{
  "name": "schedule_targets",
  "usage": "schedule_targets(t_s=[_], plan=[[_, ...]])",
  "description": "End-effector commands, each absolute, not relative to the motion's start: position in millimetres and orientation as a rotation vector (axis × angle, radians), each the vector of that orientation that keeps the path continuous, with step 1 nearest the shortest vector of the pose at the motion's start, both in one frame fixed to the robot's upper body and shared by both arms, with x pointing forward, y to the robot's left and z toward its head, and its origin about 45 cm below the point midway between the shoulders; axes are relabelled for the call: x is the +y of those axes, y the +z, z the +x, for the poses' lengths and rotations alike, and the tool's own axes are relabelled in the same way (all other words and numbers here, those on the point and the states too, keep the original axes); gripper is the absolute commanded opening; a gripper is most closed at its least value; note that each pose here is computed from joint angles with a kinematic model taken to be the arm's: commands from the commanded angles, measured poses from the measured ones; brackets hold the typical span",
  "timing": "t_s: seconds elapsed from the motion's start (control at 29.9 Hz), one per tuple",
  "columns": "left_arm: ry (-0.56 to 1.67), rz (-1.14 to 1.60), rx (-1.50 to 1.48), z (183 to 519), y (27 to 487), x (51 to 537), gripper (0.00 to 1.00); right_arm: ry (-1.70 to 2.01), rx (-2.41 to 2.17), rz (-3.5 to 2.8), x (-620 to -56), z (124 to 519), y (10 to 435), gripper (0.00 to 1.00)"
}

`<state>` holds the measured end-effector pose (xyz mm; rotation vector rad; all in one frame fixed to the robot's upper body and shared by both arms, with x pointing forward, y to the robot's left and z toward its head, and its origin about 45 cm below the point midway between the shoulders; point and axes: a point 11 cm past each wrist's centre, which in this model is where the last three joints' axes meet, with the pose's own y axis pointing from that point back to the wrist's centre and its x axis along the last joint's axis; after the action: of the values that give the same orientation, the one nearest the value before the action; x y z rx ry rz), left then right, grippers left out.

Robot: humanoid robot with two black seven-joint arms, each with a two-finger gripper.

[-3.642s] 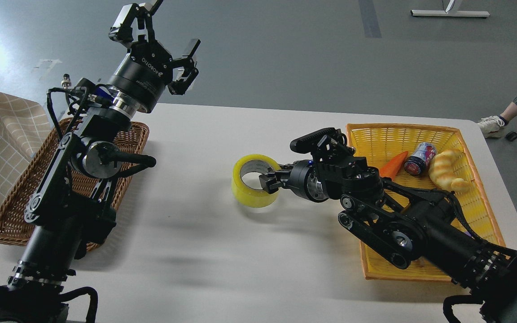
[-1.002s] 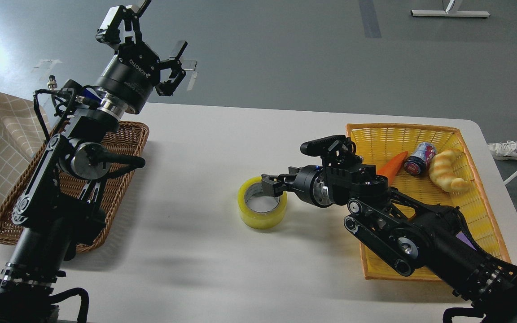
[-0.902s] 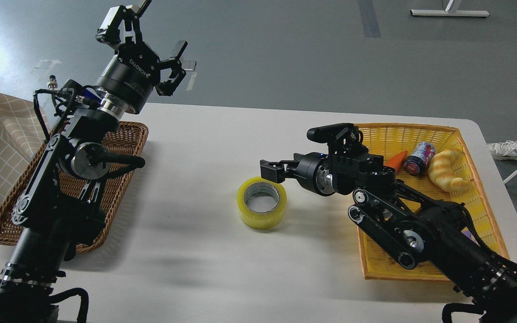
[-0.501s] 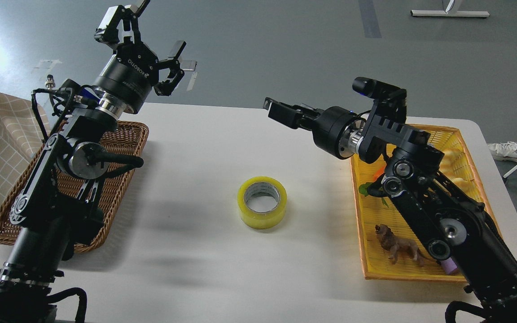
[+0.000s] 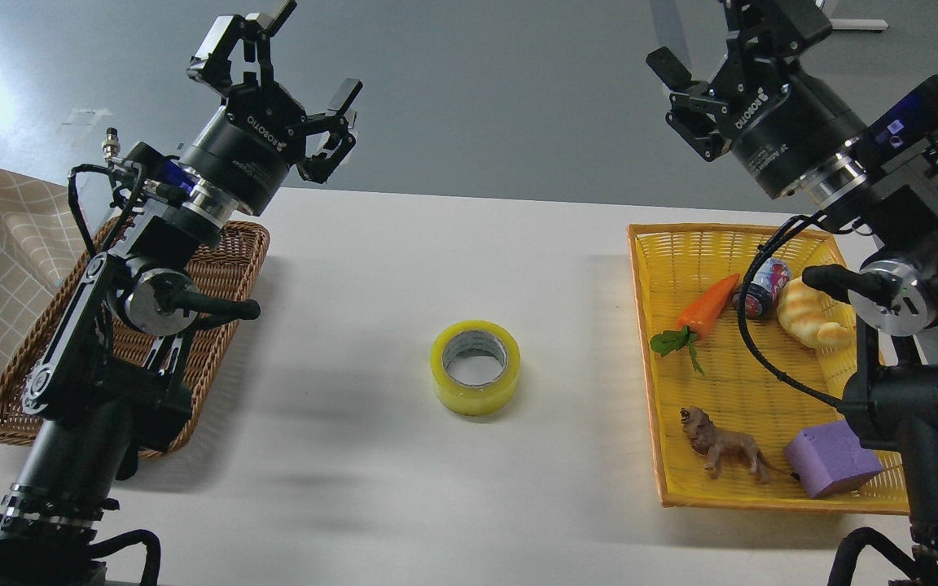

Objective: Place and transfer tape with both arms
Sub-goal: 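Withdraw the right gripper up and away from the tape, then move the left gripper down toward the tape roll on the table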

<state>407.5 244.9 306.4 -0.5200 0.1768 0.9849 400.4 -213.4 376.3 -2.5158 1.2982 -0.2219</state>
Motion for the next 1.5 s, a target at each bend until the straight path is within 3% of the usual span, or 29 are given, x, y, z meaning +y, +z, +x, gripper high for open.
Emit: schedule_targets(t_s=[0.0,0.57,0.9,1.47], plan=[[0.989,-0.567,0.24,410,299,234,0.98,-0.209,1.35,-2.443,-235,401,380,0.99],[1.007,-0.565,0.314,414,299,213,0.98,-0.236,1.338,-2.381,-244,405,401,0.99],[1.045,-0.277,-0.094,408,318,203,0.98,-0.237,1.326,-2.396,-239,405,401,0.99],[0.943,0.246,-0.594,384,279,132,0.98,-0.242,1.323,-2.393,-239,405,403,0.99]])
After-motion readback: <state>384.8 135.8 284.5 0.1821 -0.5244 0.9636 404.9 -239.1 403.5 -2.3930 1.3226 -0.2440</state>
